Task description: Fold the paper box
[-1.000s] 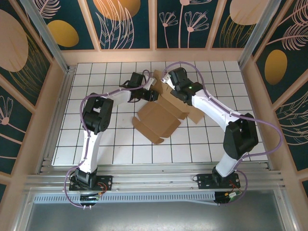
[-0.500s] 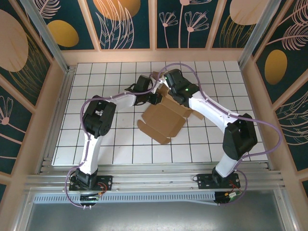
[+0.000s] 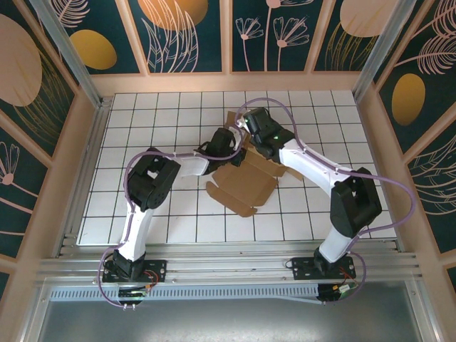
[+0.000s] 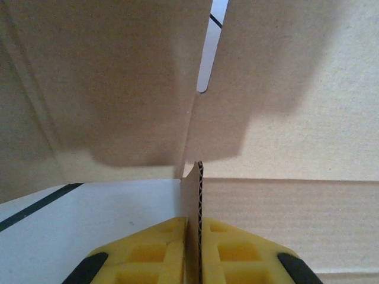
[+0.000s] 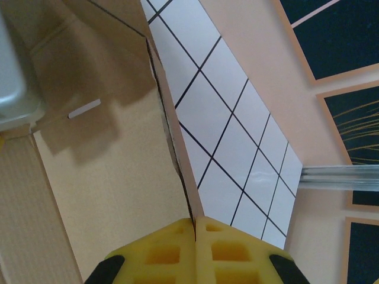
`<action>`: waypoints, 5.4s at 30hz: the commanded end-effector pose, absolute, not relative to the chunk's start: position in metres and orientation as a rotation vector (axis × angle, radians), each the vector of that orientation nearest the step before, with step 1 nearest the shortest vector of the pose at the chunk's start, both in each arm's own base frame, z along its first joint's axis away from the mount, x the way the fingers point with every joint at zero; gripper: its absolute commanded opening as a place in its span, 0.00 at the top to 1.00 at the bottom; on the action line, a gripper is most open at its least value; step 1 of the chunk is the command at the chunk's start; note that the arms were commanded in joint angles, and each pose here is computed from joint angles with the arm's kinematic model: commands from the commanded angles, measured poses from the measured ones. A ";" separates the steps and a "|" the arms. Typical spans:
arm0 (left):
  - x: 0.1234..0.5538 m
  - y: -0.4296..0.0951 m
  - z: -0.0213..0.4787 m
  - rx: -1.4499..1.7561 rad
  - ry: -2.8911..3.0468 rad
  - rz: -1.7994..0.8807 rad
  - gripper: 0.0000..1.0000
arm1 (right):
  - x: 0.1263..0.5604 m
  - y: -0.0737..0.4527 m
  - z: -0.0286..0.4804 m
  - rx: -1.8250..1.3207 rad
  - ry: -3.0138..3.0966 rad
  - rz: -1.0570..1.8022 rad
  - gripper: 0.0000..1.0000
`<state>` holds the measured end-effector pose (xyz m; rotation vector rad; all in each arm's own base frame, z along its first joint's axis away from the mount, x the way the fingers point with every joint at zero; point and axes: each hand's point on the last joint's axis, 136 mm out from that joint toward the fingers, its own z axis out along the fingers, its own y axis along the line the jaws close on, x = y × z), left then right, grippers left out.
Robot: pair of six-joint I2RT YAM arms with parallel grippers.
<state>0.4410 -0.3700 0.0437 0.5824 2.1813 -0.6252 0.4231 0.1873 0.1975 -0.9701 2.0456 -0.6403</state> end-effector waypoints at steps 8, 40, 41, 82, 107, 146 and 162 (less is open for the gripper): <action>0.424 -0.394 0.037 0.473 2.152 -0.754 0.87 | 0.417 0.187 0.204 -0.860 2.022 -0.538 1.00; 0.408 -0.383 0.124 0.368 2.014 -0.937 0.61 | 0.407 0.174 0.205 -0.819 1.990 -0.526 1.00; 0.409 -0.379 0.131 0.362 2.007 -0.940 0.60 | 0.407 0.173 0.205 -0.818 1.987 -0.534 1.00; 0.497 -0.321 0.112 0.949 2.086 -1.148 0.59 | 0.414 0.174 0.196 -0.960 1.915 -0.686 1.00; 0.444 -0.365 0.131 0.667 2.028 -0.859 1.00 | 0.411 0.186 0.186 -0.871 1.903 -0.665 1.00; 0.364 -0.350 0.032 0.755 1.956 -0.586 1.00 | 0.384 0.152 0.289 -0.200 2.100 0.629 0.15; 0.366 -0.357 0.042 0.739 1.927 -0.587 1.00 | 0.371 0.151 0.163 -0.075 2.495 0.964 0.41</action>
